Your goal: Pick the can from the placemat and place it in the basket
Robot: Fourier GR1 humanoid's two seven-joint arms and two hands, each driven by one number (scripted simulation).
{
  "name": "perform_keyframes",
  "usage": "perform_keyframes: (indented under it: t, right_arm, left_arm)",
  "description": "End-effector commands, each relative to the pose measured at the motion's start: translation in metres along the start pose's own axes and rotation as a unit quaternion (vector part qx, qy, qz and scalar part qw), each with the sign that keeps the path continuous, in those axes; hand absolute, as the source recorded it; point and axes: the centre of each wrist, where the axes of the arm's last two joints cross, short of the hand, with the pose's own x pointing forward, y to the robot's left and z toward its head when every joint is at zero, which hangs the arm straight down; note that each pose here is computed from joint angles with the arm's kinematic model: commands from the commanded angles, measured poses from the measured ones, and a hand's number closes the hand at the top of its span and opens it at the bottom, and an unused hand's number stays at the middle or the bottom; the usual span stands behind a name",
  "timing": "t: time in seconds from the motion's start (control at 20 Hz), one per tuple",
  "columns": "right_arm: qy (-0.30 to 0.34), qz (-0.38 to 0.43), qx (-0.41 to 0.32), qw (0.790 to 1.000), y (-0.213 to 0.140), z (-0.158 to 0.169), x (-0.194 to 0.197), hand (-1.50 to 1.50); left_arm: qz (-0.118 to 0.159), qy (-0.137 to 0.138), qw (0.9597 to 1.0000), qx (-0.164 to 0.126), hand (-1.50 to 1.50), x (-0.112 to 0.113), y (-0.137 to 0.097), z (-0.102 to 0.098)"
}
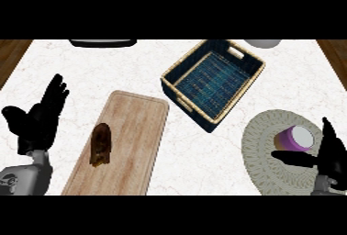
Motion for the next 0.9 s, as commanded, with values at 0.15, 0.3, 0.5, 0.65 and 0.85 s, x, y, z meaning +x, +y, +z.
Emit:
perform_keyframes:
  t: [0.15,0.3,0.5,0.65,0.85]
  right_arm:
    - [0.006,0.006,0.018,1.0,0.001,-0.009,-0.013,-1.5]
    - [0.006,0.02,0.031,0.999,0.025,0.0,-0.012,-1.5]
    - [-0.023,0.028,0.083,0.996,0.045,0.01,0.007,1.5]
    - [-0.034,0.071,0.092,0.993,0.036,-0.018,-0.02,1.5]
    - [-0.037,0.026,0.097,0.994,0.049,-0.012,-0.033,1.5]
  left_arm:
    - [0.003,-0.004,1.0,-0.002,0.0,0.0,-0.005,-0.012]
    - [0.009,0.007,0.9999,0.0,0.0,0.0,-0.004,-0.002]
    - [-0.002,0.008,1.0,0.005,0.0,0.008,0.001,-0.003]
    - [-0.002,0.0,1.0,0.004,0.0,-0.013,-0.008,-0.012]
    - [0.003,-0.001,1.0,0.002,0.0,0.002,0.0,-0.006]
